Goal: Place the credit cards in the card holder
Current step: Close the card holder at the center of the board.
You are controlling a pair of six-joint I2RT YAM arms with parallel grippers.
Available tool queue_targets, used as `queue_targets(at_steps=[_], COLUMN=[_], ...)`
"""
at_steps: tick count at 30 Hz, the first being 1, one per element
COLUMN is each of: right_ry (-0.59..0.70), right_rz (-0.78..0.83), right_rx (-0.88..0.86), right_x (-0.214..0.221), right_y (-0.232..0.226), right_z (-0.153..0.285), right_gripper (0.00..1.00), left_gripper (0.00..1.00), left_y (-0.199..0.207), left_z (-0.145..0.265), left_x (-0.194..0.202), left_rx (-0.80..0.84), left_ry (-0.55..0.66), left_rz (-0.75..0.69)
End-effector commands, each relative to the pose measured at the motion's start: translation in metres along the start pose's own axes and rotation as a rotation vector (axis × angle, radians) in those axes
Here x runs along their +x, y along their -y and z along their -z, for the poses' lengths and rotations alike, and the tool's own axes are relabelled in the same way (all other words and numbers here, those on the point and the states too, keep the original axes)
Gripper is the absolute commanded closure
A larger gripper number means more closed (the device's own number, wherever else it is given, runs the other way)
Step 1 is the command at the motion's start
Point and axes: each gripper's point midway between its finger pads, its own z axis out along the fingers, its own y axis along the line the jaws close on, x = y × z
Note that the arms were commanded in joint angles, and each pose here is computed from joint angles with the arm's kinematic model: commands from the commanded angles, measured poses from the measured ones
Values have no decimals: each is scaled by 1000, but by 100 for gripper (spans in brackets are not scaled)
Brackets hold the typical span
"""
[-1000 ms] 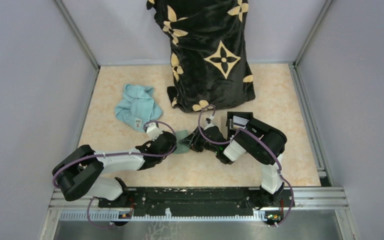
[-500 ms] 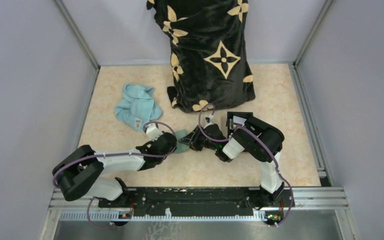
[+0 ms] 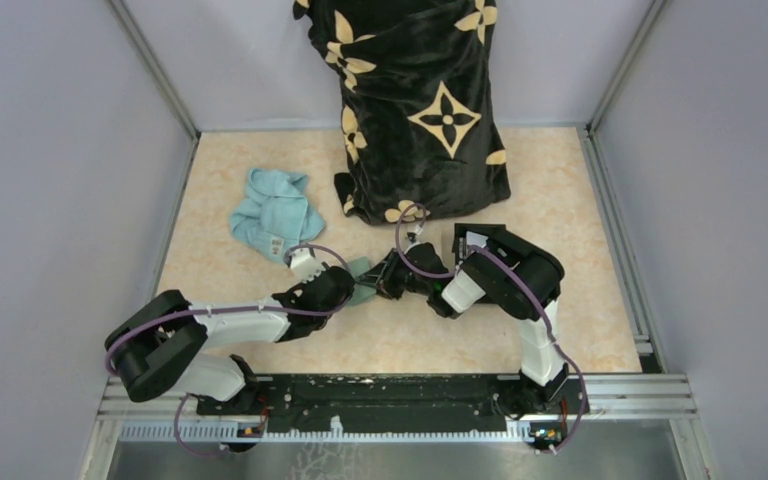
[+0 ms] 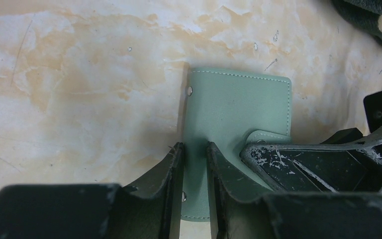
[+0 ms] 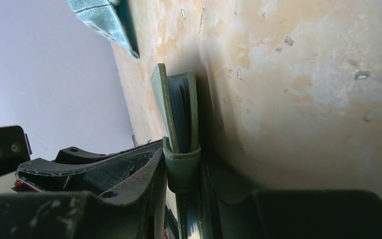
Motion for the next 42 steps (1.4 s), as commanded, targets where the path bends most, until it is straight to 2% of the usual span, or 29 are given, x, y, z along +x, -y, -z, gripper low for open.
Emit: queue_targets(at_steps=[1,8,11,12,15,17,19,25,34,42], right_ry=[-9,6,-4,-24,8,25,41,66,124,300], right_rz=[-46,-40,30,57,99,126,148,208,394,612], right_rx=[363,373,363,369,342,350,338,369,565,667], right_x=[13,11,9,10,3,-2,-5,-13,-28,-57], right_y=[104,106,98,95,82,78,72,68,86,64], right_z=[2,7,6,5,9,12,16,26,67,110], right_gripper=[100,100,100,92,54,41,35,32,31,30], left_gripper=[71,72,70,68,60,56,51,46,41,41], left_y=[-42,-42,-41,-39,-33,-29,-24,-15,-3,-15], left_z=[20,22,23,24,24,24,24,27,42,44], left_x=[63,61,59,57,49,43,36,17,-23,-19], left_rx=[-68,-66,-66,-64,-47,-36,-33,-27,12,-29], left_ry=[-268,-261,-253,-246,-219,-195,-171,-104,30,8], left_rz=[-148,-147,-150,-150,-152,-158,-167,-163,-113,-130])
